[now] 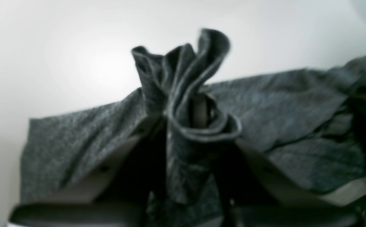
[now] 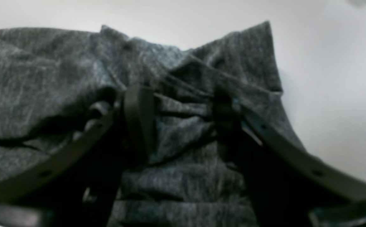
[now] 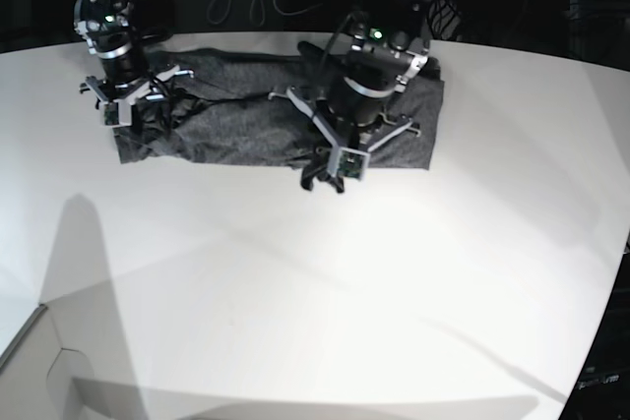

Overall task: Layout the t-shirt on the table in an organized manner, then fold the t-shirt properly
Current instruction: 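Fold the strip end with the left gripper toward the middle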

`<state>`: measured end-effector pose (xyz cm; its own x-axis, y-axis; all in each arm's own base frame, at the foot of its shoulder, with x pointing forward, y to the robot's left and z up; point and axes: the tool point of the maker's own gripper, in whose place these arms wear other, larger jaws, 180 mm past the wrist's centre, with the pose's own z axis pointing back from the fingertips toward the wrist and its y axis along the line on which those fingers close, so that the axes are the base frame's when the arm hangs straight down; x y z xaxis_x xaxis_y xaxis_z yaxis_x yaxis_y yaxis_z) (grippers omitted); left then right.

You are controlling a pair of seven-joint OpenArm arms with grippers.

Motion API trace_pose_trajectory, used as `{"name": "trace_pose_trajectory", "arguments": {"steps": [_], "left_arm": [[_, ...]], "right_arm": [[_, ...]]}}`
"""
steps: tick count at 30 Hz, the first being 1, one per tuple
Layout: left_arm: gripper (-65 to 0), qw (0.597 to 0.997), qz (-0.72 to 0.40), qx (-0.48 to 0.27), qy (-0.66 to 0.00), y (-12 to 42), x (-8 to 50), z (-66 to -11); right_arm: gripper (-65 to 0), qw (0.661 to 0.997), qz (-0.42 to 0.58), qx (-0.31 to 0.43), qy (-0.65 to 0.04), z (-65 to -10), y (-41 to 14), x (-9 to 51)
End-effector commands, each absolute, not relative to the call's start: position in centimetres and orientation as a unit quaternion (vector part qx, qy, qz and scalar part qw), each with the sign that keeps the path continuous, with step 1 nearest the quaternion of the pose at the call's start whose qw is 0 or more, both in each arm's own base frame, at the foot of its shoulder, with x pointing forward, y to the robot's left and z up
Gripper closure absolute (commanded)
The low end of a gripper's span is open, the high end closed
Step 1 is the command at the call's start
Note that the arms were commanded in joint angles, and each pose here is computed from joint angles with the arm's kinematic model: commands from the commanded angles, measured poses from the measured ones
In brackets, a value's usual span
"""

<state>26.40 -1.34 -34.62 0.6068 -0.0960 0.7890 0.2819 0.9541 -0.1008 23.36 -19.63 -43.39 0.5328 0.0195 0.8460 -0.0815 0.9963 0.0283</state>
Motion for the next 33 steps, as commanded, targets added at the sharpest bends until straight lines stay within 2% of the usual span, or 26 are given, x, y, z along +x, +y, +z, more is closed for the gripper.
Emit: {"name": "trace_pose_trajectory", "arguments": {"steps": [1,13,15,18,21,28,31,33], "left_arm": [[-0.2,0.876,-0.099,-0.112,-0.458,-1.6,27.6,-33.0],[-2.0,0.882,-0.106,-0.119,-0.444,-2.2,27.3,-34.0],[-7.3,0.879,-0.114,-0.125,-0.446,-2.8,27.1,-33.8],[-20.5,0.876,-0.123,-0.132,-0.447,-3.5,26.9,-33.6],[-27.5,0.873,-0.123,-0.134,-0.453,-3.6,26.9,-33.1],[-27.5,0.849,-0.115,-0.144,-0.494,-3.5,27.2,-29.4],[-27.3,0.855,-0.109,-0.117,-0.493,-1.1,27.6,-30.1],[-24.9,0.863,-0.1,-0.102,-0.484,0.2,27.8,-31.0]], "right_arm": [[-31.1,0.889,0.036,0.034,-0.455,-44.4,-19.4,22.4],[-31.1,0.889,0.038,0.033,-0.455,-44.4,-19.6,22.4],[-31.1,0.889,0.038,0.033,-0.455,-44.4,-19.6,22.4],[-31.1,0.889,0.037,0.033,-0.455,-44.4,-19.5,22.4],[-31.1,0.889,0.037,0.033,-0.455,-44.4,-19.5,22.4],[-31.1,0.891,0.038,0.033,-0.451,-44.5,-19.6,22.0],[-31.0,0.892,0.037,0.033,-0.449,-44.6,-19.5,21.9],[-31.0,0.892,0.038,0.033,-0.449,-44.7,-19.6,21.8]]}}
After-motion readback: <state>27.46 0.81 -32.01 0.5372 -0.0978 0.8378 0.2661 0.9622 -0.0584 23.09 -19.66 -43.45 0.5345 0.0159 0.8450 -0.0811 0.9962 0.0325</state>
